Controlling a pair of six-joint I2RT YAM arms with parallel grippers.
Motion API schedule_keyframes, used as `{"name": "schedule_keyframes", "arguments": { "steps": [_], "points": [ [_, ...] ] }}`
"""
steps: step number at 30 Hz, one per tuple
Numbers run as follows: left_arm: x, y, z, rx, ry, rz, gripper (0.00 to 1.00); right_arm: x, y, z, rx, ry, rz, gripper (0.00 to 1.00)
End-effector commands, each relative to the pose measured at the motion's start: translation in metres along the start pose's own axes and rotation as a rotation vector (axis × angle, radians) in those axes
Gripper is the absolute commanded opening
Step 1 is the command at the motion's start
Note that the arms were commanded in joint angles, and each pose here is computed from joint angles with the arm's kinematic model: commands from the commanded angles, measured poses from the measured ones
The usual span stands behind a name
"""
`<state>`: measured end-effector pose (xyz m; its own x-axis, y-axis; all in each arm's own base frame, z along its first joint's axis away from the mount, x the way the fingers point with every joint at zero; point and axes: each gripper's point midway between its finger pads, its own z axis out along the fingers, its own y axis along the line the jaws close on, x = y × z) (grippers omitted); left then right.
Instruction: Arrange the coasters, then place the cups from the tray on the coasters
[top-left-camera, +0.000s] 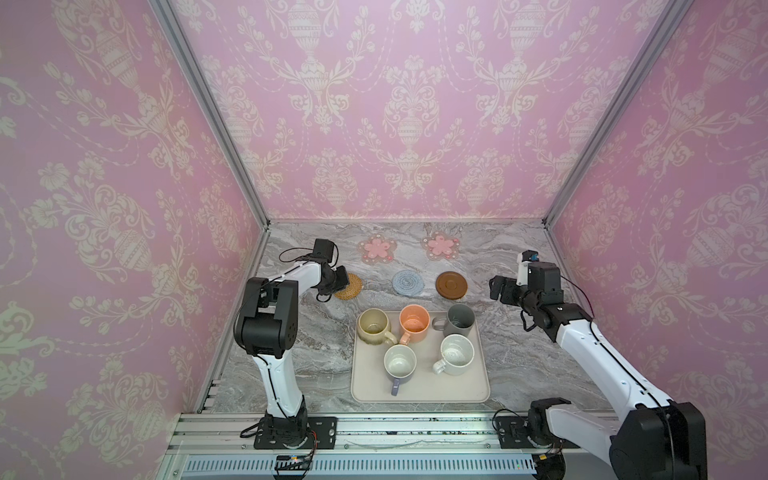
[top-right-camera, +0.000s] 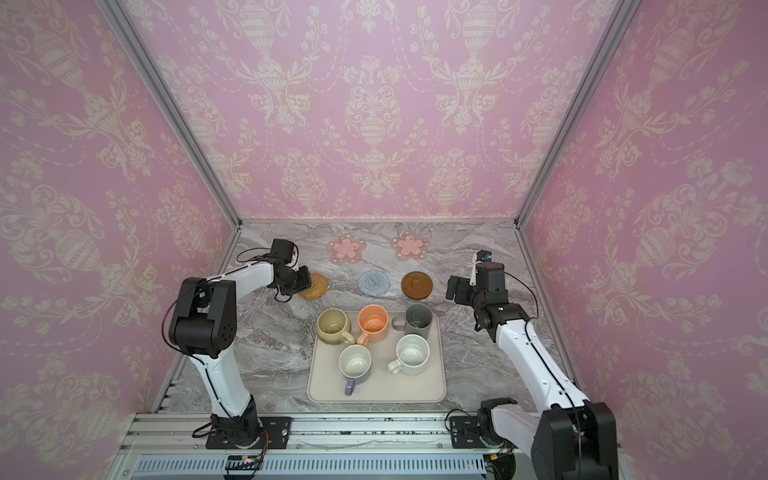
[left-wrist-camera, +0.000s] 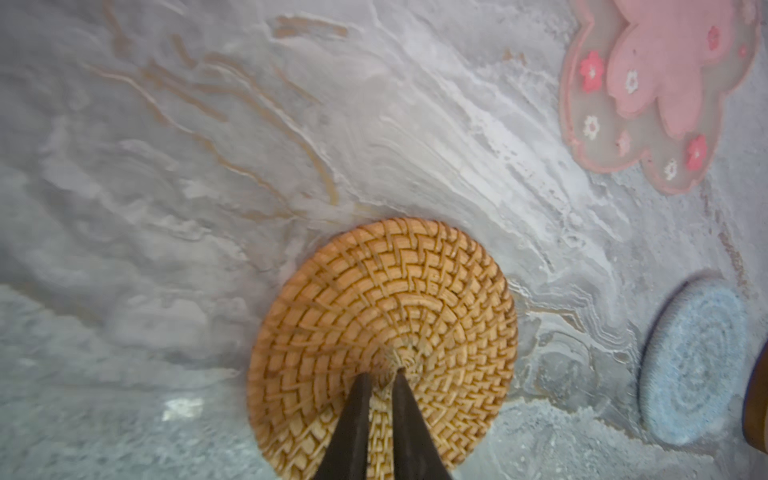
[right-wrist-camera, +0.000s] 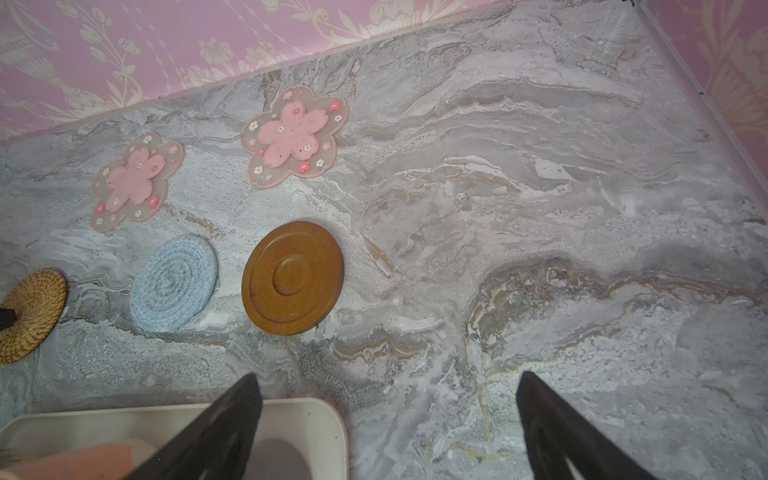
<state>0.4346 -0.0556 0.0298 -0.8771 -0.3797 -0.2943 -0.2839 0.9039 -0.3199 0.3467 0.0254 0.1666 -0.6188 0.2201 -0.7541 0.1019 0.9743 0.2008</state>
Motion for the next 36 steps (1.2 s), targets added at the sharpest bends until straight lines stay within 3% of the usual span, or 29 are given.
{"name": "schedule_keyframes", "arguments": {
  "steps": [1,10,23,31,36],
  "points": [
    [0.011,0.043,-0.008,-0.125,0.055,-0.026,0.16,-0.007,0.002,-0.004,0.004,-0.002,0.015,0.97],
    [-0.009,0.081,-0.013,-0.161,0.067,-0.105,0.16,-0.002,0.002,-0.007,0.009,0.011,0.015,0.97],
    [-0.04,0.113,-0.026,-0.24,-0.034,-0.172,0.15,-0.003,0.002,-0.011,0.008,0.016,0.008,0.97],
    [-0.05,0.089,-0.024,-0.098,-0.07,-0.193,0.17,0.002,0.002,-0.015,0.006,0.024,0.005,0.97],
    [-0.064,0.053,-0.046,0.022,-0.116,-0.149,0.19,0.004,0.005,-0.012,-0.004,0.034,0.005,0.97]
  ]
}}
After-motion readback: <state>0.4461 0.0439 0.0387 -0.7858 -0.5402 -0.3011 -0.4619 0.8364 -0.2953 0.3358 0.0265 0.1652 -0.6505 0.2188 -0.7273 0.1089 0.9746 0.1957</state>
